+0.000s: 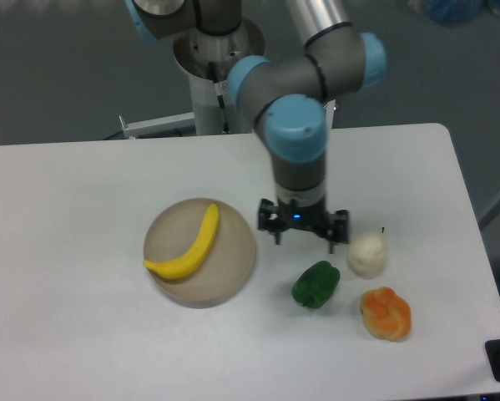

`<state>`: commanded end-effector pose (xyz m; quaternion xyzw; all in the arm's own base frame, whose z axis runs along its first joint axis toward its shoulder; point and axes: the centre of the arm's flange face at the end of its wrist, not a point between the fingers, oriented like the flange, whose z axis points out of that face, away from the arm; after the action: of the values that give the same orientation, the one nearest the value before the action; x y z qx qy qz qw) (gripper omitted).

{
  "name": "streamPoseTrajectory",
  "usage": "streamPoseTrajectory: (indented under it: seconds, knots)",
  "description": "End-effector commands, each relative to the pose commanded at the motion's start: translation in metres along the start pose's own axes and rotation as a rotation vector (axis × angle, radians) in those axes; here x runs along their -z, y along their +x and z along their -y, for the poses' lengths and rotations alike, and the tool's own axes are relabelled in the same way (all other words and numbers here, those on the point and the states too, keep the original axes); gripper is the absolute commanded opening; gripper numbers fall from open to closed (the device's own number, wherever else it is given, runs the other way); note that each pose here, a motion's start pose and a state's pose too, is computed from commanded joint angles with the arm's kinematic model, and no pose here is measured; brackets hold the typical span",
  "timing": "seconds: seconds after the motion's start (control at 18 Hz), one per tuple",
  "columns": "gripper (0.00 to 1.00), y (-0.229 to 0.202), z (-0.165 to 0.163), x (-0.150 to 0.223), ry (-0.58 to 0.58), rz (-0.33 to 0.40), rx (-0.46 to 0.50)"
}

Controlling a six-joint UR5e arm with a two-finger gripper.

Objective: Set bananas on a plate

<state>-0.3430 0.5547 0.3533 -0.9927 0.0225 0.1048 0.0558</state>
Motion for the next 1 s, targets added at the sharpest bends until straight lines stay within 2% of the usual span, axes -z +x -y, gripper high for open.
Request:
streamPoseTrajectory:
  seconds: [0.28,0.72,0.89,1.0]
  knots:
    - [1.0,-0.048,-0.005,-0.006,-0.002,0.027,-0.071]
    - [1.0,-0.091,0.024,-0.022,-0.037,0.095,-0.114]
    - [1.0,-0.1,0.031,-0.029,-0.062,0.116,-0.173]
    - [1.0,-0.105,0.04,-0.033,-0.058,0.125,-0.18]
